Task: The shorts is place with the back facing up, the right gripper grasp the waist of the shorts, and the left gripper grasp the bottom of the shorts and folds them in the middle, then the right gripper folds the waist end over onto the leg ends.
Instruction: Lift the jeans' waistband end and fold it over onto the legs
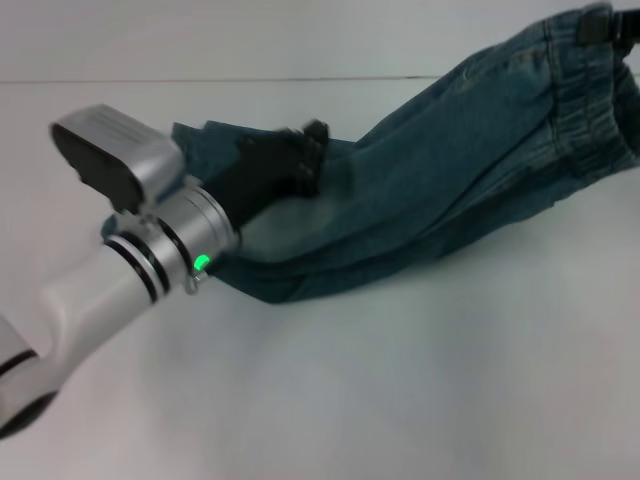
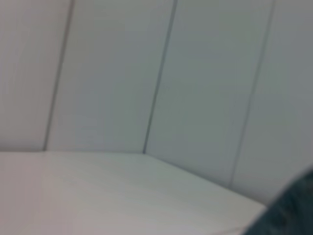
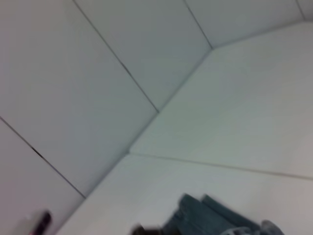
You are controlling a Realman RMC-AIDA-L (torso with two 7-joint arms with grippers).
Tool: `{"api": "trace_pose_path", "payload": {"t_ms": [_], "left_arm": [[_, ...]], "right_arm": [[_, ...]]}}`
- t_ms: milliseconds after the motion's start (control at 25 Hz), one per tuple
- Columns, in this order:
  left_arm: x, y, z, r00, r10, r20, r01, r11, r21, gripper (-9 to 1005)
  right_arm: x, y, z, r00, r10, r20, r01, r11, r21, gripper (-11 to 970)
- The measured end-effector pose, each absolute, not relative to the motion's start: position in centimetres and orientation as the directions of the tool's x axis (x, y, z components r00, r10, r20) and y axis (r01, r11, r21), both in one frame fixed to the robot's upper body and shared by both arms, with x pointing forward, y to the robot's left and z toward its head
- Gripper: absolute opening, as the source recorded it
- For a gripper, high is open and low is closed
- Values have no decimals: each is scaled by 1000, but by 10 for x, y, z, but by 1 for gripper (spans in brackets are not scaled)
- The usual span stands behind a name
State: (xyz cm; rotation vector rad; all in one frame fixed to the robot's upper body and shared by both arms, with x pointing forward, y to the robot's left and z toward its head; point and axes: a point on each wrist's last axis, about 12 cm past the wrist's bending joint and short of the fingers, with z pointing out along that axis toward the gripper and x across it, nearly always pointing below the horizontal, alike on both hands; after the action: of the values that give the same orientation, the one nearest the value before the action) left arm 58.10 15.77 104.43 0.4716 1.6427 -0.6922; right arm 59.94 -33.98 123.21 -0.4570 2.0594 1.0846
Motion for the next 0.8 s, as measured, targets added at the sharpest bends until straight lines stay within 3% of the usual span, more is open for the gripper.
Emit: {"api": "trace_pose_path", "payload": {"t_ms": [400,800], "left_arm": [[555,116,1031,-192,3,-981,697,705,-134,44],[521,63,1032,-239,13,-971,791,582,-187,44]], "right_arm": [[600,-326,1268,-592,19,-806,-691,502,520,88],[605,-314,1278,-572,0,-820,-720,479,502,88]]}}
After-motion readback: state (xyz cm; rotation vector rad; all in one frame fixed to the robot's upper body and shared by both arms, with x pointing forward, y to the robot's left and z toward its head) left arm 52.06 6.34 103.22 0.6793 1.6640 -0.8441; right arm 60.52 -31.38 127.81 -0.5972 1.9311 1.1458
